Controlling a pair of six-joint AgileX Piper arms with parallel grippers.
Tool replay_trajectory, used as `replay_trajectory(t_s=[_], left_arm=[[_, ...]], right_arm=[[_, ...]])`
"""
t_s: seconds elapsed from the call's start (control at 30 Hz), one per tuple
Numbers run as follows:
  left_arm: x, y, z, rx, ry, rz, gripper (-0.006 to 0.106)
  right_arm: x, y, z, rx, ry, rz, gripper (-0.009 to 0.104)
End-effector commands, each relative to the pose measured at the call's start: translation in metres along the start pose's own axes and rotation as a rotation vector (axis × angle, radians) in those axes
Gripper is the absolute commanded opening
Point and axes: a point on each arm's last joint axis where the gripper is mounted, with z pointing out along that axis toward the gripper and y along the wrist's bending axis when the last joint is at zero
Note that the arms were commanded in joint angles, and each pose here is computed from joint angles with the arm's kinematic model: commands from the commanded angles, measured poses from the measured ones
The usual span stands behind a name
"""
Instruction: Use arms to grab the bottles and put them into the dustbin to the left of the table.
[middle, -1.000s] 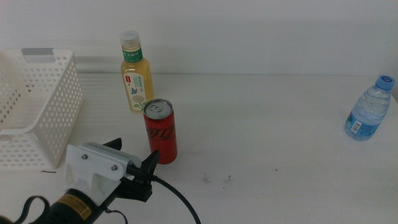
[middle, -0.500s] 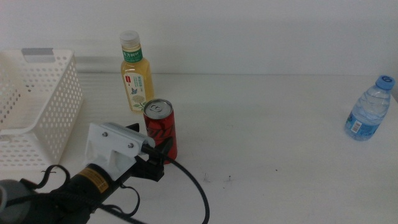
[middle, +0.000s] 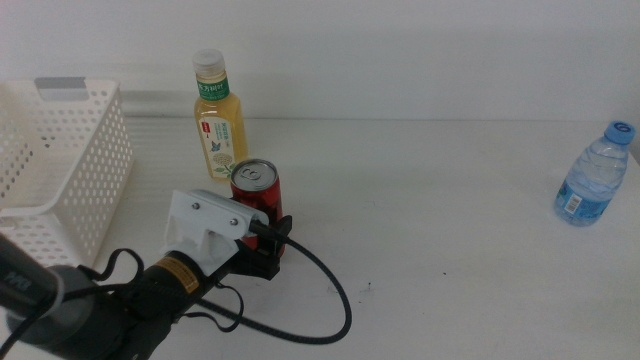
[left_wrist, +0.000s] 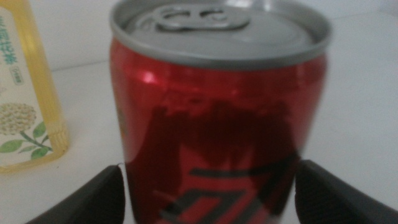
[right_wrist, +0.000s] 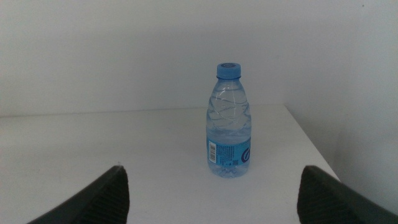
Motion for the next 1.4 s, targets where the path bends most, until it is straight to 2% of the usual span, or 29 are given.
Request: replay_trajectory(t_s=[0.0, 0.77, 0.87, 1.07, 1.17, 1.23, 1.37], left_arm=[[0.001, 0.002, 0.007, -0.003, -0.006, -0.011, 0.094], [0.012, 0.008, 0.043, -0.012, -0.026, -0.038, 0.092], [0.012, 0.007, 0.043, -0.003, -0.027, -0.034, 0.084], [0.010, 0.006, 0.043, 0.011, -0.034, 0.003, 0.052], [0.003, 0.005, 0.041, 0.020, -0.055, 0.030, 0.041], [-0.003, 0.004, 0.040, 0.025, -0.062, 0.041, 0.036], [-0.016, 0.000, 0.034, 0.044, -0.050, 0.062, 0.036]], right_arm=[[0.000, 0.000, 0.000, 0.000, -0.009, -0.012, 0.093], [0.000, 0.000, 0.000, 0.000, -0.009, -0.012, 0.093], [0.000, 0.000, 0.000, 0.000, -0.009, -0.012, 0.093], [0.000, 0.000, 0.000, 0.000, -0.009, -0.012, 0.093], [0.000, 0.000, 0.000, 0.000, -0.009, -0.012, 0.093], [0.000, 0.000, 0.000, 0.000, -0.009, -0.012, 0.093], [0.000, 0.000, 0.000, 0.000, -0.009, -0.012, 0.093]])
